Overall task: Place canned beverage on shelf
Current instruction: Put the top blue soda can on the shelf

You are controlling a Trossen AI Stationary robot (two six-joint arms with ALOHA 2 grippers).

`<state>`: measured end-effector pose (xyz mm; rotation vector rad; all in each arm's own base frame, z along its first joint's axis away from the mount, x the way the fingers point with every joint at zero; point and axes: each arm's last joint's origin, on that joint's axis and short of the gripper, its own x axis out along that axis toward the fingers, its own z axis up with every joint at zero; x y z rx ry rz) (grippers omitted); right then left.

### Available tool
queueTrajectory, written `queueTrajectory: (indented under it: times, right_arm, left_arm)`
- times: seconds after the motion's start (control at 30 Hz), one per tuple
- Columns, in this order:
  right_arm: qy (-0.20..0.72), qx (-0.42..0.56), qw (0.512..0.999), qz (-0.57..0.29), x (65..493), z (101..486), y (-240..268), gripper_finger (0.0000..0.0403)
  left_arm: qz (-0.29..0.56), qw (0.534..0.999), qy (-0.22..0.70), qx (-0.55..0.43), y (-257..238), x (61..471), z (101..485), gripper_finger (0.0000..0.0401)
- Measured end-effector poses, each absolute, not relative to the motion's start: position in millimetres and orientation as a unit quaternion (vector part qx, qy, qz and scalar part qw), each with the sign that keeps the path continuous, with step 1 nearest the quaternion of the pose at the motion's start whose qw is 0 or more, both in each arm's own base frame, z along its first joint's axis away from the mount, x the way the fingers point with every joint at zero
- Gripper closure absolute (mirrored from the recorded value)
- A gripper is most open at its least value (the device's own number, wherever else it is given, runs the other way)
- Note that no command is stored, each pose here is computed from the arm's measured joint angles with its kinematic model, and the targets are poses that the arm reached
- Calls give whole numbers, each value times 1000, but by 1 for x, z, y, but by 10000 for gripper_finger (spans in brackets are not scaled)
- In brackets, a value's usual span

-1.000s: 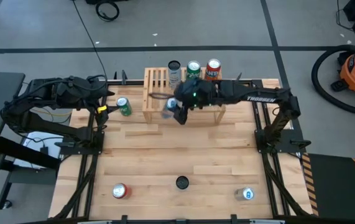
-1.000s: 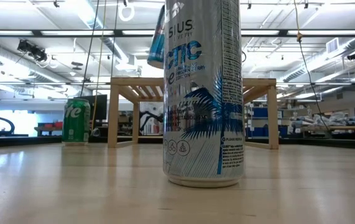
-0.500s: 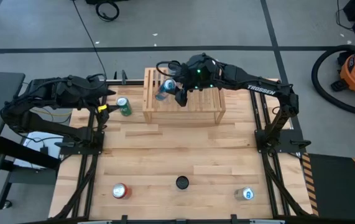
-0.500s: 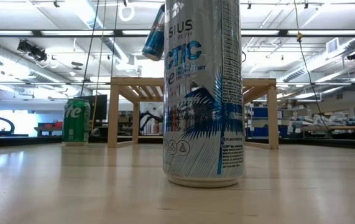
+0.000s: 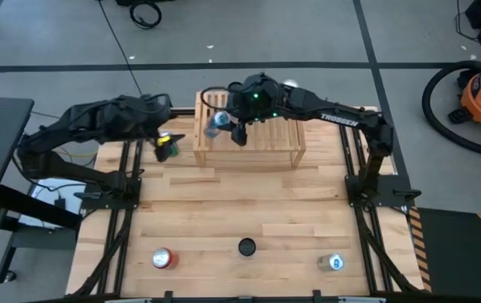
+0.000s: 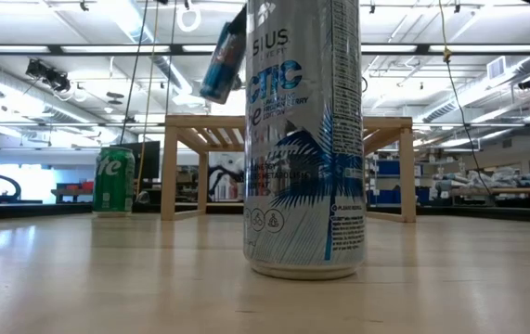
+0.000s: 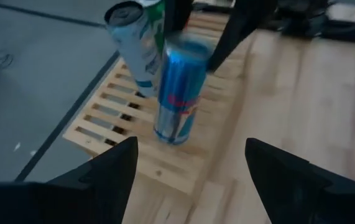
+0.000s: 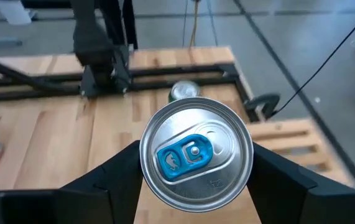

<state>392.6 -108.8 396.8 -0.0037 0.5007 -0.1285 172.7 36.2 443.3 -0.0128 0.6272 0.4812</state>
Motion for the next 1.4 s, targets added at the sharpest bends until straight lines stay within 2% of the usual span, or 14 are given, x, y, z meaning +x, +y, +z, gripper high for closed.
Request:
queueTrajectory:
  times: [0.1, 0.3, 0.67, 1.0, 1.4]
  right_arm:
    - [250, -2, 966, -62, 397, 401, -110, 154]
    - [304, -1, 951, -48, 415, 381, -111, 154]
    - [306, 5, 951, -48, 419, 378, -110, 153]
    - [298, -5, 953, -47, 423, 376, -111, 126]
    - [287, -12, 957, -48, 428, 373, -113, 123]
  left_arm:
    - [254, 915, 313, -9, 46, 177, 441, 102]
    - [278, 905, 321, -19, 58, 176, 439, 102]
    - [268, 907, 323, -27, 59, 176, 438, 102]
    - [262, 909, 323, -29, 58, 176, 438, 102]
    - [262, 907, 328, -29, 58, 176, 437, 102]
